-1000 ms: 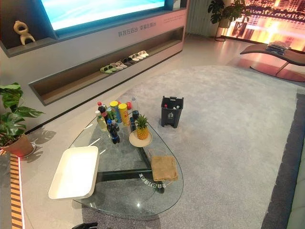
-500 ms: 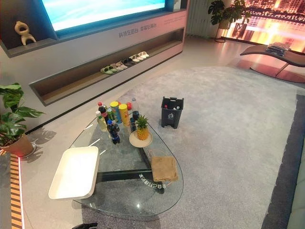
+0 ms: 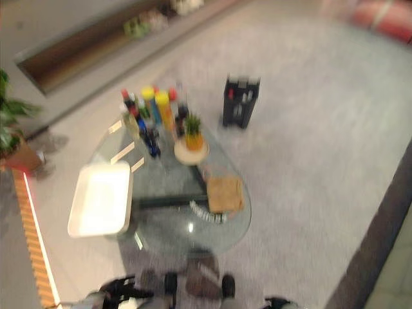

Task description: Wipe the table with a cloth and put it in the basket.

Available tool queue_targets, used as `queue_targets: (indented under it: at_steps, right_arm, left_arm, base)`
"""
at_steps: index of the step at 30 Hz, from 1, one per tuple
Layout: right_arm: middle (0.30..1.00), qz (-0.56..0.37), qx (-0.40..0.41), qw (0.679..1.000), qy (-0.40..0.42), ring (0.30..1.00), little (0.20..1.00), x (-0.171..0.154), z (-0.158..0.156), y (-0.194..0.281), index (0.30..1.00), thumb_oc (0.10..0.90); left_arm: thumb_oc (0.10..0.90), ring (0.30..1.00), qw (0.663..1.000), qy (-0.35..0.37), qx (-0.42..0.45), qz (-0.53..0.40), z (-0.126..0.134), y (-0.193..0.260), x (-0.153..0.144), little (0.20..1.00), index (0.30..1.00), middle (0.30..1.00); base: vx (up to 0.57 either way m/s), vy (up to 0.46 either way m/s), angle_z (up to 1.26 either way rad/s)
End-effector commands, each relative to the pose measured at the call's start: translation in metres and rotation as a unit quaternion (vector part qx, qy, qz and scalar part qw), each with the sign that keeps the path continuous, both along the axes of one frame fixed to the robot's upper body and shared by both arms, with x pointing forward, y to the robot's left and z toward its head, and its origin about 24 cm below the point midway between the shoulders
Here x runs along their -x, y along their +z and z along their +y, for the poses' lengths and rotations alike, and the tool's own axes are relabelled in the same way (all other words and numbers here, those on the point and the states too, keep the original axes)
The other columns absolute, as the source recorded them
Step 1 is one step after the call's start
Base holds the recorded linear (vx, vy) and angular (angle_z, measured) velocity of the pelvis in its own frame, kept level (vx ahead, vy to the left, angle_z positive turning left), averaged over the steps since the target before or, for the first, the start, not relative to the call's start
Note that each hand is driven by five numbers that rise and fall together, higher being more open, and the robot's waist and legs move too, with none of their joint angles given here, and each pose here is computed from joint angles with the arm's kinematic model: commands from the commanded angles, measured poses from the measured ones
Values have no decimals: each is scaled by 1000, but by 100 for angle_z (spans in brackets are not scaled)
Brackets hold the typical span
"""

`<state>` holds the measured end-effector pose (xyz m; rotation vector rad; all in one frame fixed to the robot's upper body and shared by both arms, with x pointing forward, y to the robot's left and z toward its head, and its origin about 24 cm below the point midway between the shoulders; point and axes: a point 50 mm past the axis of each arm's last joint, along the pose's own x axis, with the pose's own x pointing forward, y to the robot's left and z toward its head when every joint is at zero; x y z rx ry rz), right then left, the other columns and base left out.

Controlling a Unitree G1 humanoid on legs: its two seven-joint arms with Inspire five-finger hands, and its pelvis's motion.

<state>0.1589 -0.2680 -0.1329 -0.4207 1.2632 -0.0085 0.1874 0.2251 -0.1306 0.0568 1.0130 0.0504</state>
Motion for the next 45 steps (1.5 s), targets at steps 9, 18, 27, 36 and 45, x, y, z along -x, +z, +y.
queue_targets:
  at_steps: [9,18,27,36,45]
  right_arm:
    - [900,-52,36,998,0,900,900,-38,-12,22,900,800]
    - [900,-140,65,988,-18,900,900,-68,-15,42,900,800]
    - [900,-207,74,976,-6,900,900,-87,-9,55,900,800]
    - [900,-243,85,966,-24,900,900,-93,-12,63,900,800]
    - [900,-339,109,933,-60,900,900,-117,-26,94,900,800]
  left_arm:
    - [800,900,988,39,-13,-146,21,53,-72,900,900,900]
    - [800,900,985,52,-16,-166,27,62,-79,900,900,900]
    - [800,900,980,102,16,-172,30,58,-72,900,900,900]
    - [800,900,976,107,25,-186,27,60,-74,900,900,900]
    - [800,900,976,100,22,-195,33,68,-79,900,900,900]
  base:
    - [-182,-24,1]
    - [-83,-46,10]
    - [-7,-35,3]
    - [26,3,-1]
    - [34,0,1]
